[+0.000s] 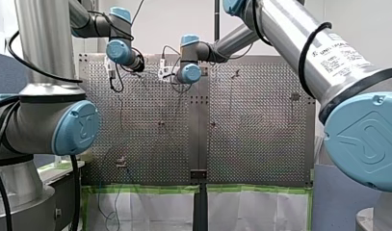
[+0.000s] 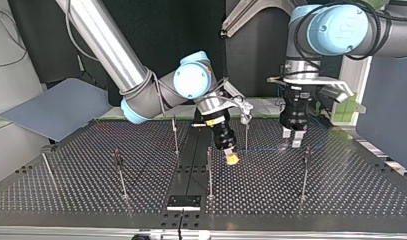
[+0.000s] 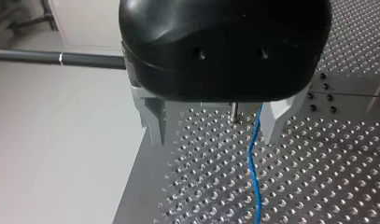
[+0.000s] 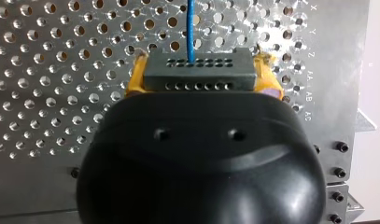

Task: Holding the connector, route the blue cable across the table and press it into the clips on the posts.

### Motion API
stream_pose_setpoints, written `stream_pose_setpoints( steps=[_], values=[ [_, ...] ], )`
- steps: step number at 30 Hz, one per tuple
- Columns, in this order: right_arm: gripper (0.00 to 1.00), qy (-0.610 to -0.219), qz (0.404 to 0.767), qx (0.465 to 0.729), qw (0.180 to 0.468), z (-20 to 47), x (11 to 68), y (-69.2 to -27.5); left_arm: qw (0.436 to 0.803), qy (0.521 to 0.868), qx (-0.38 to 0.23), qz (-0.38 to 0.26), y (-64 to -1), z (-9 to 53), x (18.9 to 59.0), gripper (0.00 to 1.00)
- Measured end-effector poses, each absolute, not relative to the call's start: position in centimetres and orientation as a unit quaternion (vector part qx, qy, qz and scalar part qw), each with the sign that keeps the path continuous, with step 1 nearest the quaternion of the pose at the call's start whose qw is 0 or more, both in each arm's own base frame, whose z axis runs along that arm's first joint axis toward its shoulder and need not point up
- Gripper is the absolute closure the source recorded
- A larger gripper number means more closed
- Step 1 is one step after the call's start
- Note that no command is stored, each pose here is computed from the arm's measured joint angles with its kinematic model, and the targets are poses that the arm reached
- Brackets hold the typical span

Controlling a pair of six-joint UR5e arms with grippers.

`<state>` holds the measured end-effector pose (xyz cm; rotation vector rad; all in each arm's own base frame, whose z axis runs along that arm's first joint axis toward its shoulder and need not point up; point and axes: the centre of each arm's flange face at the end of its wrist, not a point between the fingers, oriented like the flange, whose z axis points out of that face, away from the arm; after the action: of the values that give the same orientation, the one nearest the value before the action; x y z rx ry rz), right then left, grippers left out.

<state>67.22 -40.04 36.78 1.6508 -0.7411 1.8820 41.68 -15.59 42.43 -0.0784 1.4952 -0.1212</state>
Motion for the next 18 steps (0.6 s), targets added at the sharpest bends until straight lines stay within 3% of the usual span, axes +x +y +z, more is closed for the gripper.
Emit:
stream_pose_setpoints(
  steps=[13,18],
  values=[
    [1.00,-0.274,0.695,0.611,0.263,36.8,67.2,-40.1,0.713,0.700,-0.036,-0.012,-15.0,39.8,44.0,0.00],
    [1.00,-0.274,0.695,0.611,0.263,36.8,67.2,-40.1,0.721,0.692,-0.035,-0.011,-15.0,40.3,44.8,0.00]
  ],
)
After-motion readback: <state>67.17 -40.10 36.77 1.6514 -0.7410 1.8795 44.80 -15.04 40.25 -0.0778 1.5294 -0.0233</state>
